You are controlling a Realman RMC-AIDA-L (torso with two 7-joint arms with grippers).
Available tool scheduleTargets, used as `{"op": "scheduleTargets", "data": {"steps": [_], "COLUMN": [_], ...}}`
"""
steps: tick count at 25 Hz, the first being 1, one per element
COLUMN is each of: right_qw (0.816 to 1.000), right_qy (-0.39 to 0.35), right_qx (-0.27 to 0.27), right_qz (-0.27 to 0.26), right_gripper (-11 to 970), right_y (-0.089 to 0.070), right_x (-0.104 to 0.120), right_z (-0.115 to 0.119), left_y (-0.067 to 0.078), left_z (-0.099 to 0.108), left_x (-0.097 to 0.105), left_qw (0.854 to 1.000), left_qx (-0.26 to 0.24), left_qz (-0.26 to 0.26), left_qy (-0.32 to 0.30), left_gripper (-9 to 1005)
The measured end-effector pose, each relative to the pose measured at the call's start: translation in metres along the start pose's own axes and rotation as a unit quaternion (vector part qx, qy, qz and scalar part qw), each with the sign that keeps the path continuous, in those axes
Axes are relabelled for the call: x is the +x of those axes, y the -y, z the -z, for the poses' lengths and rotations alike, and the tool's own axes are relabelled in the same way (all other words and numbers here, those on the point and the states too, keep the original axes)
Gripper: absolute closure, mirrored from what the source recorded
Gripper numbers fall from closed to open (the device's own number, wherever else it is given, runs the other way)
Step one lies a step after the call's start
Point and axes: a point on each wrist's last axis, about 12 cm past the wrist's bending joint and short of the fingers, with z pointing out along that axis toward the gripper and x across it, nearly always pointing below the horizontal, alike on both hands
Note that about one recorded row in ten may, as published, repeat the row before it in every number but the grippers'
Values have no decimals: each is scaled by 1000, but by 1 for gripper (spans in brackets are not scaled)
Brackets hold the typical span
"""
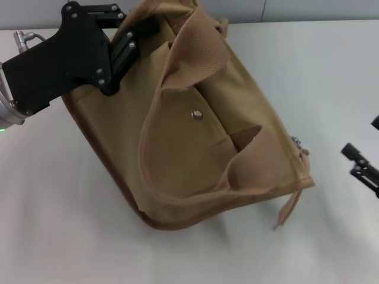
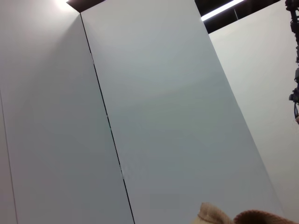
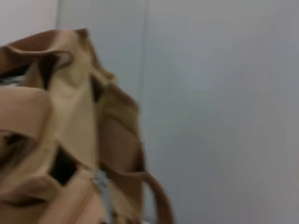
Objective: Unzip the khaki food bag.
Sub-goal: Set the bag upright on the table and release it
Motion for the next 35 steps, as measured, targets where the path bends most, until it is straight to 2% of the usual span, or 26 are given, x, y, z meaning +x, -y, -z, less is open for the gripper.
{"op": "scheduleTargets", "data": {"steps": [7, 13, 19, 24, 29, 35], "right_qw": [995, 994, 993, 996, 999, 998], "right_qy": [-32, -33, -20, -9, 31, 54], "right_qx": [-90, -100, -117, -89, -37, -16], "right_qz": [-3, -4, 3, 12, 14, 30], "right_gripper": [250, 203, 254, 296, 525, 650], "right_y": [-13, -14, -7, 1, 16, 34], "right_x": [8, 8, 3, 0, -12, -26], "right_z": [-34, -49, -84, -91, -88, -100], "left_y": [0, 0, 3, 8, 17, 42], "left_z": [1, 1, 0, 2, 6, 11], "left_x": [-1, -1, 0, 2, 7, 26], "left_qw": [1000, 1000, 1000, 1000, 1000, 998], "left_qx": [-3, -2, 3, 2, 0, -12], "left_qz": [2, 1, 3, 15, 26, 63], "left_qy": [5, 6, 6, 12, 17, 5], "left_gripper": [910, 908, 907, 906, 905, 903]}}
